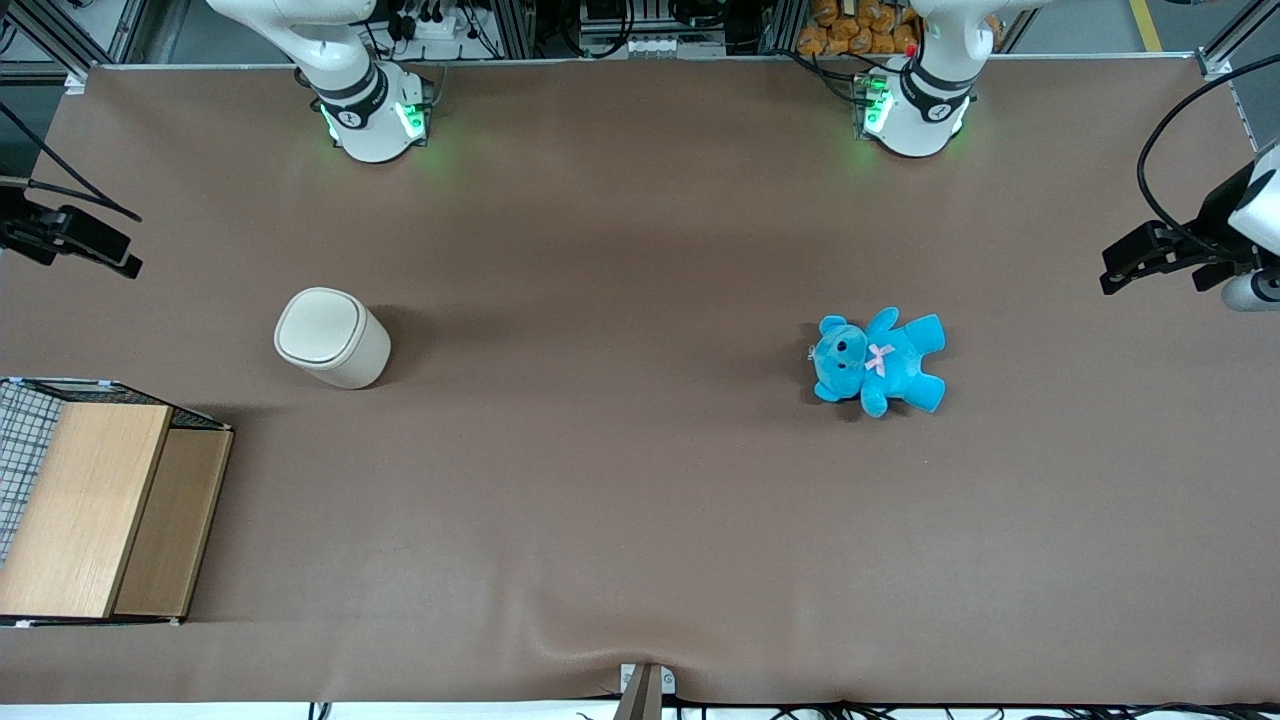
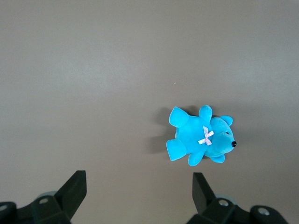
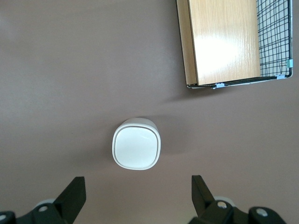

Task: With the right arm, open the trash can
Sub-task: 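Move the right gripper over the white trash can's lid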

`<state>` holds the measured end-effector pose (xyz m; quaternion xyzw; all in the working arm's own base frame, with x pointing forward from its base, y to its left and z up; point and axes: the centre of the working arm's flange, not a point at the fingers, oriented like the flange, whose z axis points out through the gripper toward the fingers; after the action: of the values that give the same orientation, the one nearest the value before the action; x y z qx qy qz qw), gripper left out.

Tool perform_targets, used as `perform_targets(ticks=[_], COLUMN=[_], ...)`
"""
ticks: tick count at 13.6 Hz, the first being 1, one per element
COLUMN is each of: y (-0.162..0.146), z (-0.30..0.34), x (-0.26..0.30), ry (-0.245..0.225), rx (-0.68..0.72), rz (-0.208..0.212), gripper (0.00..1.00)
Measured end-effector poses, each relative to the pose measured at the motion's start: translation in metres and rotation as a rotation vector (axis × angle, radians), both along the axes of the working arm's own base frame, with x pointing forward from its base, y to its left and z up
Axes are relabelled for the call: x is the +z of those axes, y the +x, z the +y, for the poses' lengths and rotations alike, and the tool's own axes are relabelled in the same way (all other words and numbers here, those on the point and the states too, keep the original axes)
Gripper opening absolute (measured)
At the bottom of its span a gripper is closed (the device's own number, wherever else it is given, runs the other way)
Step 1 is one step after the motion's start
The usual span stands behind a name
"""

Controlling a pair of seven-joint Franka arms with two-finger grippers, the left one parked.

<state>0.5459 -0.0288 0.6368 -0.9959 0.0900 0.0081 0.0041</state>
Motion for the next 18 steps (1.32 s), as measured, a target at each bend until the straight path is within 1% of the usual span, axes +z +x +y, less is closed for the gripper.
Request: perform_targets(ticks=[2,5,9,11,13,14,15,16,17,18], y=[0.0,-0.003,-0.006,-0.007,-0.01,-0.012,-0.014,-0.015,-0.017,-0.018], z=[0.0,0.0,0.005,0.008,0.01,0.01,0.012,0.015,0.018,0.02], x=[0.0,-0.003,-0.022,-0.04,-0.06,-0.069,-0.078,-0.085,-0.093,-0.102], ry=[0.0,0.002,0.009,0.028,0.04,0.041,0.041,0.04,0.039,0.038], rx=[0.001,0.001,0.01,0.011,-0.001,-0.019,-0.039,-0.056,-0.066,-0.072], rz=[0.004,0.029,0.103,0.144,0.189,0.211,0.23,0.248,0.265,0.279], gripper=[1.0,1.0,1.0,1.0,0.98,0.91,0.78,0.68,0.56,0.46])
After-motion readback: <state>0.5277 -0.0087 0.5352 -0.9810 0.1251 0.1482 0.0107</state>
